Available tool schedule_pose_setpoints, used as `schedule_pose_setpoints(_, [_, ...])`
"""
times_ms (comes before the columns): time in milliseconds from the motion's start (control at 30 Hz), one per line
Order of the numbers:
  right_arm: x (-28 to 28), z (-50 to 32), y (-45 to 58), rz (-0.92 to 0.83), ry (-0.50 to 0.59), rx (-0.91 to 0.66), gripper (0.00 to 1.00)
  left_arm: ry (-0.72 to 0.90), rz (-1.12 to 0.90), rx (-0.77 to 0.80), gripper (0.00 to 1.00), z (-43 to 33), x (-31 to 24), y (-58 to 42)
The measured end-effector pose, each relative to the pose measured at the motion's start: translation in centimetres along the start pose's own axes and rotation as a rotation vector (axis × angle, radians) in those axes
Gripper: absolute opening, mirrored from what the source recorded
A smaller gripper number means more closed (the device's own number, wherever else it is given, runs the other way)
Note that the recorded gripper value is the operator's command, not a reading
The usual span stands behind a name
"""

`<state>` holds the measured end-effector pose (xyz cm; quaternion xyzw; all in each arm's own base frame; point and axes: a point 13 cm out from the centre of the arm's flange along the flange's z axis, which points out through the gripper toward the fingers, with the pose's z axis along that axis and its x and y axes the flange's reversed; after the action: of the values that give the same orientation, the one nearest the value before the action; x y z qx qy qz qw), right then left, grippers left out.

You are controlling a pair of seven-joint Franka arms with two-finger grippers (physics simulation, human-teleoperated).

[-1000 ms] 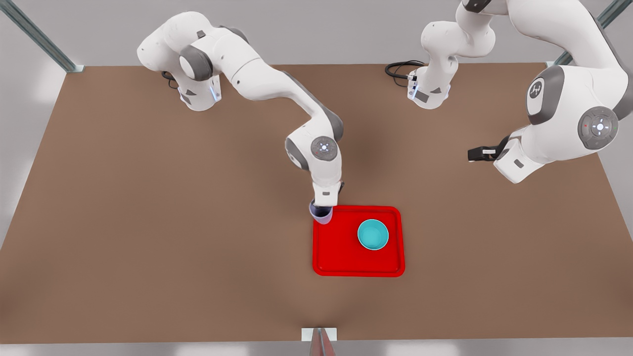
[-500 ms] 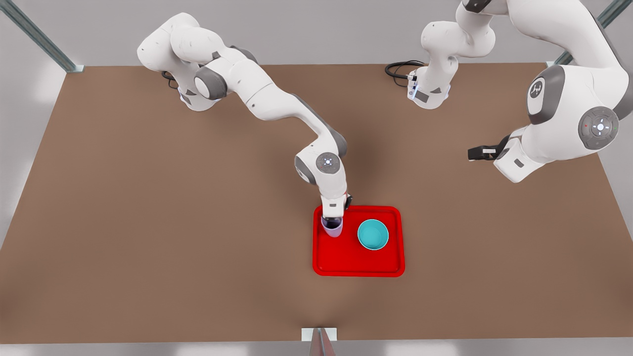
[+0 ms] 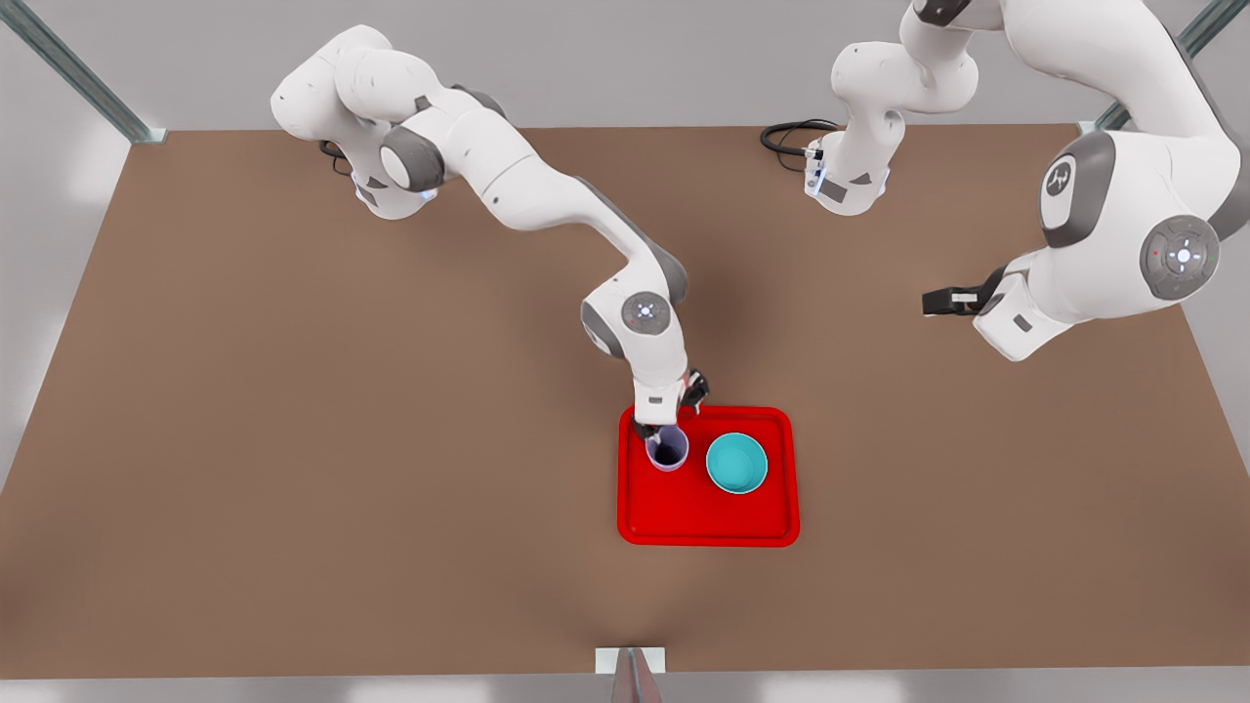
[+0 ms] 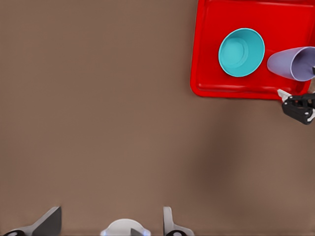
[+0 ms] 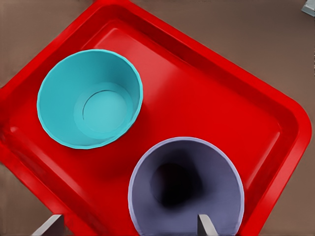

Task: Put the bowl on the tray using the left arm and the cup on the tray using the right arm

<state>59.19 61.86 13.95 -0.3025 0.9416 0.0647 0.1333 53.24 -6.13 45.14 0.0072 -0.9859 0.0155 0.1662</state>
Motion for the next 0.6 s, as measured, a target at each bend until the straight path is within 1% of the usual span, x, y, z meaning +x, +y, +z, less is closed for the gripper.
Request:
schedule_pose_setpoints(133, [-1.8,-5.2,1.3,0.025,-0.023,-0.06,1.0,0.01,-0.003,0.002,1.0,0.3,-0.1,0.2])
schedule_pose_setpoints(200, [-3.6,-12.4,-0.4,0.061,-0.034,-0.093,1.0,0.011,0.001,0.001,1.0,0.3,0.0,-0.1])
schedule_pose_setpoints(233, [-4.0,-17.1,-3.8,0.104,-0.018,-0.102,1.0,0.012,0.003,0.0,1.0,0.3,0.0,-0.2])
schedule_pose_setpoints(267, [-2.4,-20.9,-8.8,0.166,0.039,-0.095,1.0,0.012,0.005,-0.001,1.0,0.3,0.0,-0.3])
schedule_pose_setpoints(333, [3.9,-27.6,-20.0,0.287,0.17,-0.036,1.0,0.013,0.007,0.003,1.0,0.3,0.1,-0.4])
schedule_pose_setpoints(433, [12.7,-35.5,-35.3,0.446,0.3,0.097,1.0,0.002,0.012,0.017,1.0,-0.2,0.0,-0.7])
schedule_pose_setpoints(500, [16.0,-39.0,-39.5,0.49,0.362,0.14,1.0,-0.004,0.015,0.02,1.0,-0.5,-0.2,-0.9])
schedule_pose_setpoints(600, [19.9,-43.9,-40.3,0.497,0.416,0.127,1.0,-0.015,0.019,0.019,1.0,-0.9,-0.3,-1.1])
